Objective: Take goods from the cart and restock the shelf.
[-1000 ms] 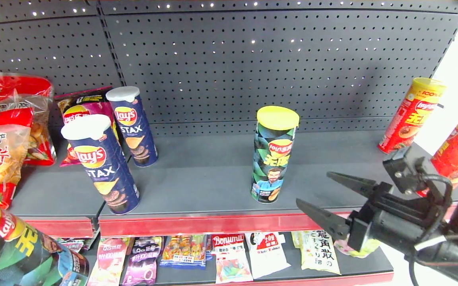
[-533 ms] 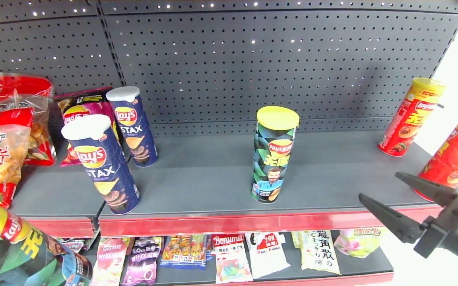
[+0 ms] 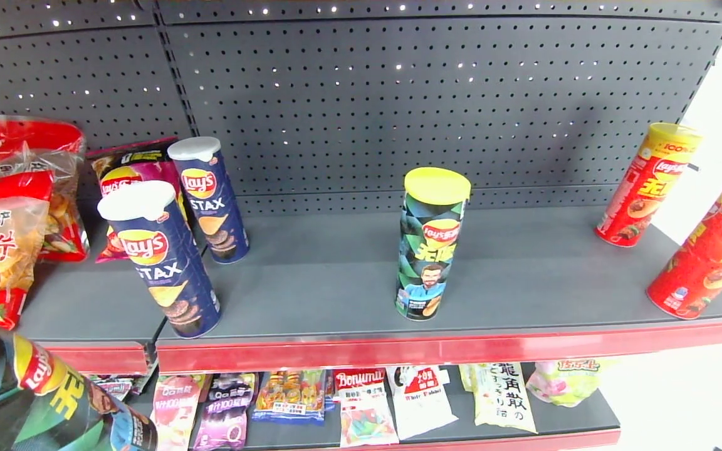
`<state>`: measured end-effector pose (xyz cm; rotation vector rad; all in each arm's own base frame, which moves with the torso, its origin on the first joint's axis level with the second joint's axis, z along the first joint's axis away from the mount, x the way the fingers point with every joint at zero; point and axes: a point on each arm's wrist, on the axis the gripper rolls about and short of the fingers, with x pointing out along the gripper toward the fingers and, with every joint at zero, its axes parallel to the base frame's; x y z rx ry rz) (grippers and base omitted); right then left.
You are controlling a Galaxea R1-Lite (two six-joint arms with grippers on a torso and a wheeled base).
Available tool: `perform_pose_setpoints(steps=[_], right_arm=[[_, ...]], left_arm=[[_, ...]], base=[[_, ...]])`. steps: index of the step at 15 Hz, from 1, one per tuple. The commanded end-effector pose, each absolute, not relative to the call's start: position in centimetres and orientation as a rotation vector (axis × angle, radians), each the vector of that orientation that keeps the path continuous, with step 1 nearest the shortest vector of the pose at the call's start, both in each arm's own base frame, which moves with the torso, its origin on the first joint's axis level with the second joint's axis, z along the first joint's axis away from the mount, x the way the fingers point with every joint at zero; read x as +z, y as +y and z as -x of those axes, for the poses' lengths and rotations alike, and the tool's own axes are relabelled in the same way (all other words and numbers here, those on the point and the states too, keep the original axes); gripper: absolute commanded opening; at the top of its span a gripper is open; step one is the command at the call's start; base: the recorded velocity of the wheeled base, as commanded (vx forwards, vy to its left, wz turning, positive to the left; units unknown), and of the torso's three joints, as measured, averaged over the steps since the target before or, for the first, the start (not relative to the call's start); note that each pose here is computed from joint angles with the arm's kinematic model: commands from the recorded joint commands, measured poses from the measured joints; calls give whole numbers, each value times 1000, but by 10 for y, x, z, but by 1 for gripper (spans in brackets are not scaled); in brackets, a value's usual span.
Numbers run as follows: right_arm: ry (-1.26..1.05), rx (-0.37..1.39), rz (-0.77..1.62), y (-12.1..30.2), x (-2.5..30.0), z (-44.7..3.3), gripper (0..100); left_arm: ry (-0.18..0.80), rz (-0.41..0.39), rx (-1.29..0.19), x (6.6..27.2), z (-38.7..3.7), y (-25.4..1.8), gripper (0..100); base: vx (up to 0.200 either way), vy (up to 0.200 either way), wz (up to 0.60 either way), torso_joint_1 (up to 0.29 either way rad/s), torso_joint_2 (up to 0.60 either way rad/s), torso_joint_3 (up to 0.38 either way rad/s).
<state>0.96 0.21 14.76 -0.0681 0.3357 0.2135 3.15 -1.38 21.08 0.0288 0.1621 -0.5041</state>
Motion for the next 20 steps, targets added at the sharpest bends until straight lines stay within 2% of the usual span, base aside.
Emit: perform_pose_setpoints(steps=[1,4,6,7,8,9,11,14,16,20], right_arm=[[143,-5,40,-4,145,48,100],[188,-150,30,2,146,42,100],[182,-179,36,3,142,44,100],[172,-166,38,3,139,46,100],[174,-64,50,2,127,45,100],[166,26,74,0,123,45,100],[187,94,103,-6,120,42,100],[195,48,107,-6,106,34,100],[75,93,101,-3,85,17,100],[54,88,26,-3,85,16,100]], left_arm=[[161,-29,-506,211,-31,-14,0],[167,-22,-566,210,-32,-15,0],[173,-14,-566,210,-32,-15,0],[172,-5,-566,210,-31,-15,0],[172,28,-564,211,-30,-15,0],[171,34,-564,211,-30,-15,0],[160,35,-564,212,-31,-15,0],[162,41,-564,211,-33,-15,0],[151,34,-566,204,-32,-15,0],[143,38,-564,185,-26,-14,0]], base=[[0,0,0,0,0,0],[0,0,0,0,0,0],[0,0,0,0,0,0],[0,0,0,0,0,0],[0,0,0,0,0,0],[0,0,0,0,0,0],[0,0,0,0,0,0],[0,0,0,0,0,0],[0,0,0,0,0,0],[0,0,0,0,0,0]])
